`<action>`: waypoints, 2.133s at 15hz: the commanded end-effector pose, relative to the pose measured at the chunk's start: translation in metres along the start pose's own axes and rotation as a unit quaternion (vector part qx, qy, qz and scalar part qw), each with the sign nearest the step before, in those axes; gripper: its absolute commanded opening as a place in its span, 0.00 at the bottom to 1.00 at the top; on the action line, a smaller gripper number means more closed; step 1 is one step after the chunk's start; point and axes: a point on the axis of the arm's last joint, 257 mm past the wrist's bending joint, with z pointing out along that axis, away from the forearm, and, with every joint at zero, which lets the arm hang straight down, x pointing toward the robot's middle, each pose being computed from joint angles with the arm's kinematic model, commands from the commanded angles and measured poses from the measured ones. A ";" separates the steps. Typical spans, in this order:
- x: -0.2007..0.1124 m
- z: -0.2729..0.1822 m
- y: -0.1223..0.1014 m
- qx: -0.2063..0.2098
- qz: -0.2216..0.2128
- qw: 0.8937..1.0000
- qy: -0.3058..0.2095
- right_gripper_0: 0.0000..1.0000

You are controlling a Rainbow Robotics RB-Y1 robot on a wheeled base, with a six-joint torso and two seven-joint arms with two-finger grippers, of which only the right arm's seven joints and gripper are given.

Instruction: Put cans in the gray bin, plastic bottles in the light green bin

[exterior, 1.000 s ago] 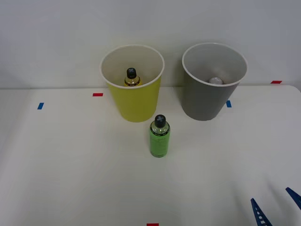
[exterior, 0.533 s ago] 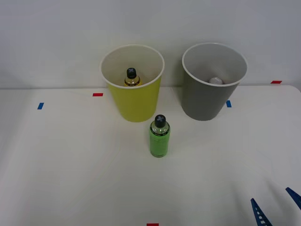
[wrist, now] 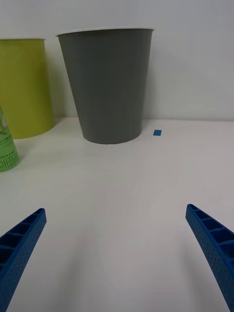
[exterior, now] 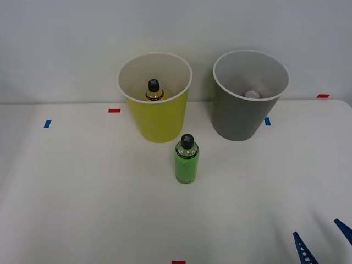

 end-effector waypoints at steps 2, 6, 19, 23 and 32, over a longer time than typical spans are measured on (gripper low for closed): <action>0.000 0.000 0.000 0.000 0.000 1.000 0.000 1.00; 0.000 0.000 0.000 0.000 0.000 1.000 0.000 1.00; -0.022 0.023 0.074 -0.098 0.029 0.992 -0.067 1.00; -0.028 0.035 0.097 -0.103 0.044 0.990 -0.091 1.00; -0.035 0.086 0.139 -0.135 0.076 0.983 -0.103 1.00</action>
